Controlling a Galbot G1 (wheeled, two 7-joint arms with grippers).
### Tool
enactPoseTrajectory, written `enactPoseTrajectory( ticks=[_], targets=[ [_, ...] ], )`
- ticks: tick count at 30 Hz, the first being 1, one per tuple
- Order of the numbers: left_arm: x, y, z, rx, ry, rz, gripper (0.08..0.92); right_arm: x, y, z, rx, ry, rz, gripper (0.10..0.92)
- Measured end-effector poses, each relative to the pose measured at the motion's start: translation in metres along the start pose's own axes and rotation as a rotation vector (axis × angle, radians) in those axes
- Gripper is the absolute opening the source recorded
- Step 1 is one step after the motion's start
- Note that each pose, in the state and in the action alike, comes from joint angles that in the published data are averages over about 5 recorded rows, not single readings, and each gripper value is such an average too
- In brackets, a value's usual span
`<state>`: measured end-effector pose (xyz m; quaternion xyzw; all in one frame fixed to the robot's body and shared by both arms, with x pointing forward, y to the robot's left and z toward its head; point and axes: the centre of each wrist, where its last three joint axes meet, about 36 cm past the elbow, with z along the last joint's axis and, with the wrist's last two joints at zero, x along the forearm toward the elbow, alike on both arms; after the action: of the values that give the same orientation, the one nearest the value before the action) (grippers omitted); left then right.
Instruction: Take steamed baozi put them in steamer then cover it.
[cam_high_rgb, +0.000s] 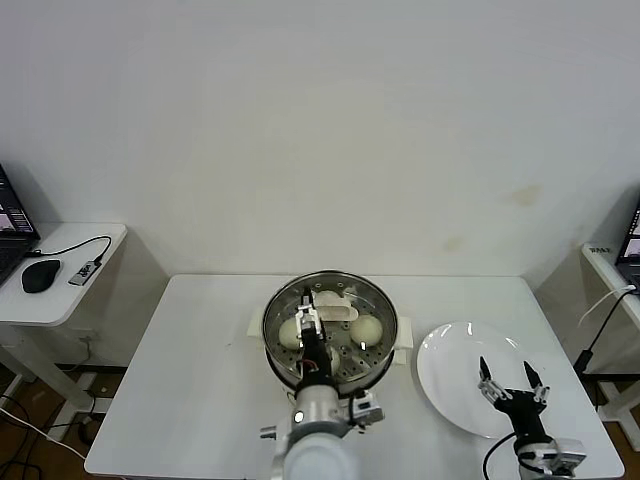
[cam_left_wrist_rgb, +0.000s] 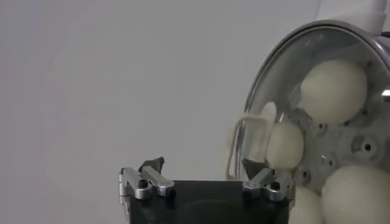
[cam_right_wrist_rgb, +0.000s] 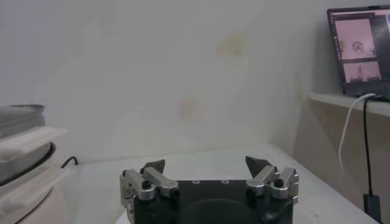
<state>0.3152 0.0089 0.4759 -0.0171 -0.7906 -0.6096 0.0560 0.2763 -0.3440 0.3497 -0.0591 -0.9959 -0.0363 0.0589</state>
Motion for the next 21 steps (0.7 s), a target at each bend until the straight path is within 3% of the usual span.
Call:
enactPoseTrajectory(
  ticks=[9,21],
  targets=[
    [-0.011,0.023,0.044,0.142,0.035,-0.055,0.823,-0.001,0.004,-0.001,0.001,-0.009,-0.015,0.823],
    [-0.038,0.023,0.113,0.332,-0.023,-0.104,0.823,-0.001,0.005,-0.008,0.030,-0.048,-0.049,0.823]
  ],
)
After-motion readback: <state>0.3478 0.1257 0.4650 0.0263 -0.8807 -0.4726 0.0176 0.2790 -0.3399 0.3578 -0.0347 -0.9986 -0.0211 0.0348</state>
